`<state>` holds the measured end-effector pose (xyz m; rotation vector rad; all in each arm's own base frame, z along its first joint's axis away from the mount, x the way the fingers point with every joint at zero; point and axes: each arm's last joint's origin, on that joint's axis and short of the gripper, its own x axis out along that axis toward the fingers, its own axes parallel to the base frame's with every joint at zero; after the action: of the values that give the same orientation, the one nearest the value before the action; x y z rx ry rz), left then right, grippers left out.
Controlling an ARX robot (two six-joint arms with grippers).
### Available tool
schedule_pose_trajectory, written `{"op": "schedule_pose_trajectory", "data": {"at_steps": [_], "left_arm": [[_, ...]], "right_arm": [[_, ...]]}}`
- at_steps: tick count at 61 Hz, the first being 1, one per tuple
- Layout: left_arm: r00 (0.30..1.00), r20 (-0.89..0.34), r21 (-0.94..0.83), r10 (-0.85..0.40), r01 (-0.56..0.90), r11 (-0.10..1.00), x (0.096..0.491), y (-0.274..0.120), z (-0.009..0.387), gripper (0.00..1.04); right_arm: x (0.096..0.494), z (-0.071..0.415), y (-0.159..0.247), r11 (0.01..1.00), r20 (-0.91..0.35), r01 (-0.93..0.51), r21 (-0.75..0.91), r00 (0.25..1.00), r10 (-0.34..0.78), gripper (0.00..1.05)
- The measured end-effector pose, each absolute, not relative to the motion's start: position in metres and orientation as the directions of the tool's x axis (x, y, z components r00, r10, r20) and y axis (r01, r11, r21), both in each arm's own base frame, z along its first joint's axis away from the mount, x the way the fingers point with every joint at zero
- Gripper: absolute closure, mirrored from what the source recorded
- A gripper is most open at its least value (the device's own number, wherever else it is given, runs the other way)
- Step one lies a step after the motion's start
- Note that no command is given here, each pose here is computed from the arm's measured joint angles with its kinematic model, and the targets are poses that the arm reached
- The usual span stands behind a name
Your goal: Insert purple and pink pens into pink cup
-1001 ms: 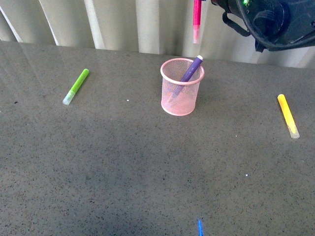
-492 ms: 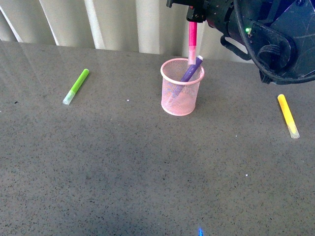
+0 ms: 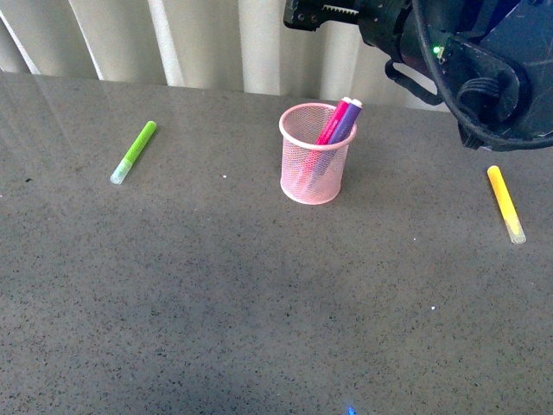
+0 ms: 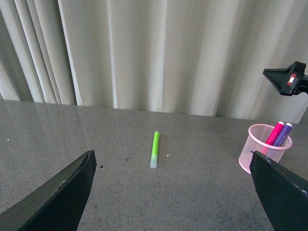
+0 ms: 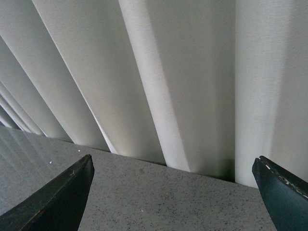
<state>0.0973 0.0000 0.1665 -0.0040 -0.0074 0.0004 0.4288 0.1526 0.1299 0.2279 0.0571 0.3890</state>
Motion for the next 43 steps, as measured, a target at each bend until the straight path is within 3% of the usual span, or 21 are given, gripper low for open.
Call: {"op": "schedule_pose_trajectory", "data": {"at_steps": [12, 21, 43], "left_arm": [[1.000, 0.007, -0.004, 0.000, 0.000, 1.000, 0.097, 0.000, 0.167, 0.07], [1.000, 0.007, -0.004, 0.000, 0.000, 1.000, 0.097, 0.000, 0.167, 0.07], [1.000, 0.007, -0.004, 0.000, 0.000, 1.000, 0.097, 0.000, 0.167, 0.07]], "right_arm": [[0.412, 0.155, 0.121, 0.920, 0.041, -0.322, 0.225, 0.946, 0.321, 0.07], [0.376, 0.186, 0.075, 0.959, 0.111, -0.220, 0.180, 0.973, 0.202, 0.07], [0.228, 0.189, -0.027, 0.995, 0.096, -0.017, 0.095, 0.995, 0.008, 0.07]]}}
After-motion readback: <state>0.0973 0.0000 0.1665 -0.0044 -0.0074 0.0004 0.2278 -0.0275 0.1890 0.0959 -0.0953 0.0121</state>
